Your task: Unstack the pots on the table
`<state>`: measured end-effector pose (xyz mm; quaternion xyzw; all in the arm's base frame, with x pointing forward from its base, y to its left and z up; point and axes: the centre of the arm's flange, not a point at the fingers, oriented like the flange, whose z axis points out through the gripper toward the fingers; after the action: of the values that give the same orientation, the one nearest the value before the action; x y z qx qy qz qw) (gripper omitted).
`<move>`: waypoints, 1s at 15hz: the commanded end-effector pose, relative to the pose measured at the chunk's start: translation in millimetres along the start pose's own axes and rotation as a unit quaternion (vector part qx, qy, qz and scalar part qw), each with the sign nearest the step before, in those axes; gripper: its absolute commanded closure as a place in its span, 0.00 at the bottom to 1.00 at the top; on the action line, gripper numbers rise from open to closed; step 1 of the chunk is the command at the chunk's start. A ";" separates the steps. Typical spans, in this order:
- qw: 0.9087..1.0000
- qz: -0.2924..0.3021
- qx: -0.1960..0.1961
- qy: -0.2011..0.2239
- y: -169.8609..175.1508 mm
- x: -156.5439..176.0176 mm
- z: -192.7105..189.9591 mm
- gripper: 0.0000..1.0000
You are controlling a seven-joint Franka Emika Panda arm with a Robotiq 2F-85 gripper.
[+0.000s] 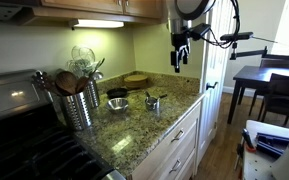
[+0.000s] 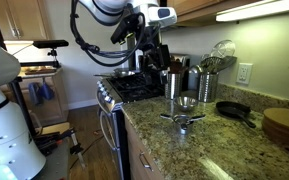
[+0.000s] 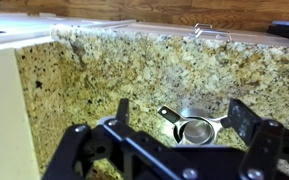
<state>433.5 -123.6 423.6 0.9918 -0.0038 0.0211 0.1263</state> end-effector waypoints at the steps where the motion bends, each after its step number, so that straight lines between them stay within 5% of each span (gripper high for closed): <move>1: 0.995 -0.096 -0.009 0.027 -8.9 18.0 9.0 0.00; 7: 0.967 -0.254 -0.020 0.028 -13.8 36.1 27.3 0.00; 8: 0.978 -0.208 -0.008 0.019 -21.2 25.8 21.8 0.00; 15: 0.969 -0.244 -0.009 0.021 -18.4 33.4 29.5 0.00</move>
<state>466.8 -111.7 392.9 0.9614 0.2377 0.0073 0.1388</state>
